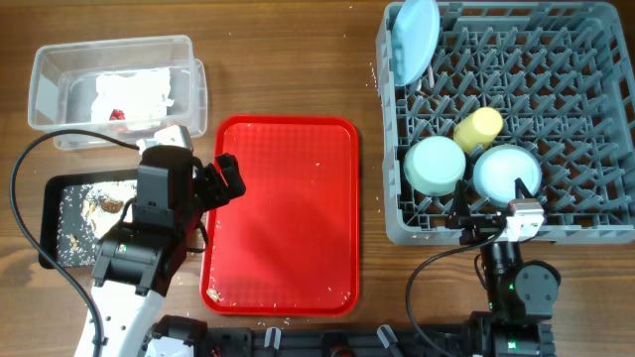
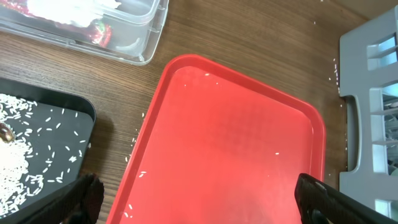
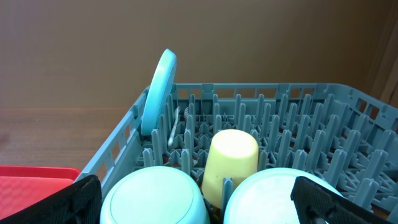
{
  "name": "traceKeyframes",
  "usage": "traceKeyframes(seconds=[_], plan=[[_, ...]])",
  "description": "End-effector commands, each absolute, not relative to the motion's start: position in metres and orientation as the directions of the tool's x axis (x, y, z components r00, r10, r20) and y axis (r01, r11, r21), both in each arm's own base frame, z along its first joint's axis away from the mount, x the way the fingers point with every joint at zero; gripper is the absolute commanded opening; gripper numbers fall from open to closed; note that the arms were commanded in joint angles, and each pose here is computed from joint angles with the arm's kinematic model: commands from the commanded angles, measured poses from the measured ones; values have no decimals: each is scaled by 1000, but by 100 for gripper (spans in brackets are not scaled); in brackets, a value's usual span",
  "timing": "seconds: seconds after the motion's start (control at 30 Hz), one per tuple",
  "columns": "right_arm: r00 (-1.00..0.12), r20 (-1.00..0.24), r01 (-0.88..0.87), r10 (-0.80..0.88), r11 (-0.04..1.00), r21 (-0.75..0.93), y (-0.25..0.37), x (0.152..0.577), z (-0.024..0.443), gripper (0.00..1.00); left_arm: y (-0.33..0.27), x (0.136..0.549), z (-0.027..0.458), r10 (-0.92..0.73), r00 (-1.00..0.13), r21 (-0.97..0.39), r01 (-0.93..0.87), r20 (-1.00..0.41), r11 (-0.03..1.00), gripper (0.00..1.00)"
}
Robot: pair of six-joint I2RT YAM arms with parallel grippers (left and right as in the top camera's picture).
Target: Sort waste into correct bins and load items into the dishwasher rack
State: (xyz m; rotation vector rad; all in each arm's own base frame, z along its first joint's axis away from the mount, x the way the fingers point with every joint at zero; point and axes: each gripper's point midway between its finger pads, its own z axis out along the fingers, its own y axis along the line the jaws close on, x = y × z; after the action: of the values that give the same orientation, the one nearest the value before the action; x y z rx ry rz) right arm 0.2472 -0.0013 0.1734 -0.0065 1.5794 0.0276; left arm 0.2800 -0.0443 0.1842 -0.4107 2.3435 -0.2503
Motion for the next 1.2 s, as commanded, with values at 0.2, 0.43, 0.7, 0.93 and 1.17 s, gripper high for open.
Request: traceKeyframes(seconds=[0.2, 0.43, 0.7, 0.93, 1.17], plan=[[5, -1000, -12, 0, 1000, 0, -3, 247, 176, 100, -38, 263, 192, -264, -657, -230, -140, -706, 963, 100], [5, -1000, -12, -1, 1000, -1, -3, 247, 176, 100, -32, 237, 194, -265, -543, -260, -87, -797, 962, 100], [5, -1000, -12, -1, 1000, -1, -3, 247, 176, 100, -31, 232, 196, -283, -466, -288, -62, -838, 956, 100], [5, -1000, -12, 0, 1000, 0, -3, 247, 176, 100, -27, 233, 191, -315, -384, -323, -44, -868, 945, 100], [4, -1000, -12, 0, 1000, 0, -3, 247, 176, 100, -29, 235, 185, -346, -289, -369, 25, -892, 929, 100]])
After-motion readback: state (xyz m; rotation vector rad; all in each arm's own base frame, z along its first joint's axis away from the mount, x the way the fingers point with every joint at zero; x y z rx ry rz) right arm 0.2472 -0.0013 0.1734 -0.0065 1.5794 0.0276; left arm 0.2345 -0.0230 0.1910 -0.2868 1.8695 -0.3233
